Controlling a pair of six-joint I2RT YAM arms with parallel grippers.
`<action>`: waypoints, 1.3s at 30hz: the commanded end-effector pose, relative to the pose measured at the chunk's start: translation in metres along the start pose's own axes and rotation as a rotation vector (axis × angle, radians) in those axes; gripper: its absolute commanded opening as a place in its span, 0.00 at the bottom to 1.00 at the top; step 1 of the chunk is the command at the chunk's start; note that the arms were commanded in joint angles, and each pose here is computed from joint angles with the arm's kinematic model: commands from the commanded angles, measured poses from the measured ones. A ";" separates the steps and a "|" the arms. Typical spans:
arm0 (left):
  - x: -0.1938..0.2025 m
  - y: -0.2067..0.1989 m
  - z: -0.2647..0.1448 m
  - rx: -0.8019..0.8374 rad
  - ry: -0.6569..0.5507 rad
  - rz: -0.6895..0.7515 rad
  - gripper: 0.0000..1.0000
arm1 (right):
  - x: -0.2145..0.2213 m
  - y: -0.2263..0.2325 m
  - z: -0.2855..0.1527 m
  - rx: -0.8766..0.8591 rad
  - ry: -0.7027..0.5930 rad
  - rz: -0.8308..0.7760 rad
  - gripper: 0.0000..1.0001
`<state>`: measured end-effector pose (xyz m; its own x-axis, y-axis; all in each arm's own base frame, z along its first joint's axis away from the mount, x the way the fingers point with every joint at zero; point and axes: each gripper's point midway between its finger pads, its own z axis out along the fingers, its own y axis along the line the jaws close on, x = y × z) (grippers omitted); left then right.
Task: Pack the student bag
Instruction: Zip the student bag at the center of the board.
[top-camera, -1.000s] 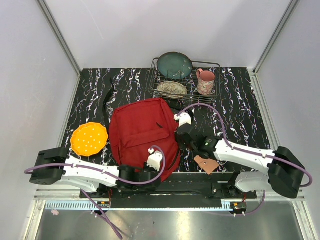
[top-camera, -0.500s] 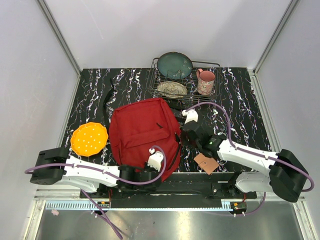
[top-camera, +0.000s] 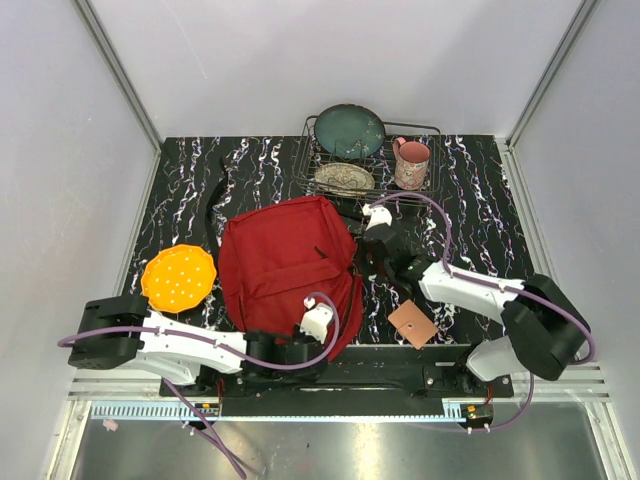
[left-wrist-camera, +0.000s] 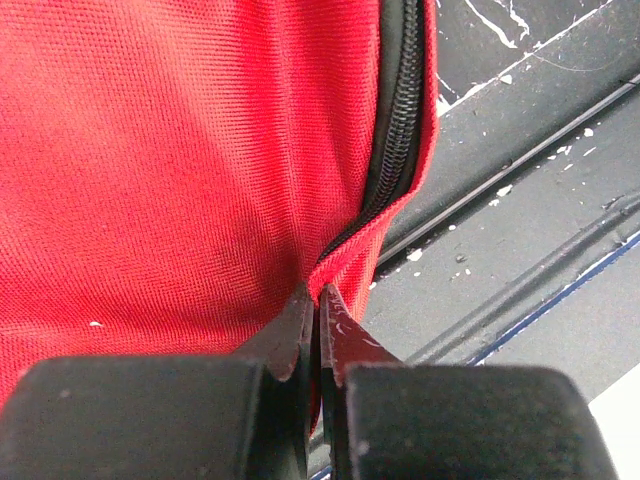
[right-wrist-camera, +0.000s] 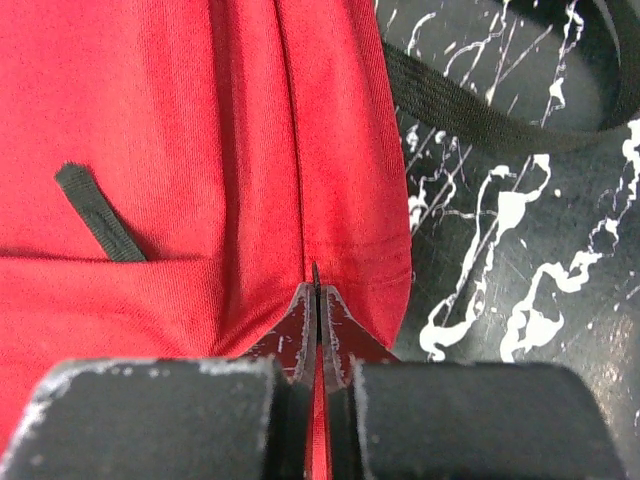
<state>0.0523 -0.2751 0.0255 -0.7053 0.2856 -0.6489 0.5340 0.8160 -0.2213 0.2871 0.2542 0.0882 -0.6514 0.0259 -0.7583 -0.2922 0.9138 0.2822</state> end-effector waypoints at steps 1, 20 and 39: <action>0.031 -0.022 -0.008 0.095 0.151 0.016 0.00 | -0.085 0.007 0.008 0.038 -0.255 0.070 0.00; 0.043 -0.016 -0.014 0.122 0.139 0.006 0.00 | -0.116 -0.020 0.028 0.187 -0.312 0.156 0.00; 0.000 -0.024 -0.026 0.072 0.008 0.016 0.43 | -0.071 -0.023 -0.016 0.021 -0.155 0.211 0.68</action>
<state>0.0434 -0.2762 0.0329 -0.6896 0.2594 -0.6762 0.5413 0.8049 -0.2433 0.3297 0.2491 0.1015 -0.6785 0.1657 -0.7156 -0.1916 0.9006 0.3902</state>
